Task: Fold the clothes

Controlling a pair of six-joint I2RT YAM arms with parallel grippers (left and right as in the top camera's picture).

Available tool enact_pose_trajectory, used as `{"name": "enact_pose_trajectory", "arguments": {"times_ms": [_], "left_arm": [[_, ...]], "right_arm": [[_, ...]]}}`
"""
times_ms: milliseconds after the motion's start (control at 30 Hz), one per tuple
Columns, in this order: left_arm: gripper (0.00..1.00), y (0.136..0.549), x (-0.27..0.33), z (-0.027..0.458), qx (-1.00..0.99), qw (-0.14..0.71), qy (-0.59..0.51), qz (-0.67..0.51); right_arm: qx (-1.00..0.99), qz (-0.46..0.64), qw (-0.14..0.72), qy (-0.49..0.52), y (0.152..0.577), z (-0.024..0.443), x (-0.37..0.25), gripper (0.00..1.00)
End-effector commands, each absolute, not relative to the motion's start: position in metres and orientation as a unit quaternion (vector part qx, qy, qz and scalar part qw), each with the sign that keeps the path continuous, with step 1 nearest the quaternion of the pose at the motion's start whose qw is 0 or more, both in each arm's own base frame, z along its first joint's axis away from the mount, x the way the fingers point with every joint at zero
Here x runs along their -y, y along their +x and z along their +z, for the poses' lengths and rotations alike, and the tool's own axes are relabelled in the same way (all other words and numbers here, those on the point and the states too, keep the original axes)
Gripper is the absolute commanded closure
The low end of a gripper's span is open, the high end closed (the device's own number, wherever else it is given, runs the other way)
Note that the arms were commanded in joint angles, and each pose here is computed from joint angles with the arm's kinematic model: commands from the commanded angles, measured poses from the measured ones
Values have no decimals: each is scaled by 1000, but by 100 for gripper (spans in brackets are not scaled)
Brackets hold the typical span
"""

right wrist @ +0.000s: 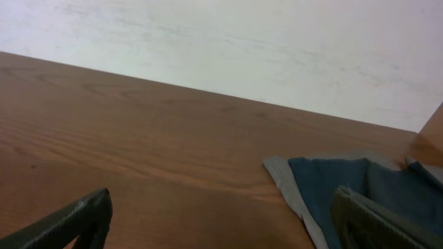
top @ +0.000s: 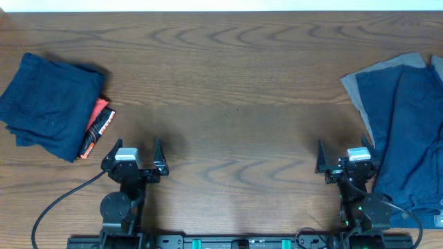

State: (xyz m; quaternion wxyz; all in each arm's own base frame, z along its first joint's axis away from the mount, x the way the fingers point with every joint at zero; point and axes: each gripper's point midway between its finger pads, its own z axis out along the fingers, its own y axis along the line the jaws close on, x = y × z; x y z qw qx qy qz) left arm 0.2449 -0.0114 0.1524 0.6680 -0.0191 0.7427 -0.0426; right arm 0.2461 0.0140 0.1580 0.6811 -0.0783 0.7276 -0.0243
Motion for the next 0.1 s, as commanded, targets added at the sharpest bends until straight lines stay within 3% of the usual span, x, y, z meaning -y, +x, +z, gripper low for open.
{"name": "enact_pose_trajectory", "arguments": {"times_ms": [0,67], "left_arm": [[2,244,8,137,-759,649,-24,-34],[2,244,8,137,-759,649,-24,-34]], "right_arm": [[-728,-21,681,-74,246,158,-15,1],[-728,-21,681,-74,246,158,-15,1]]}}
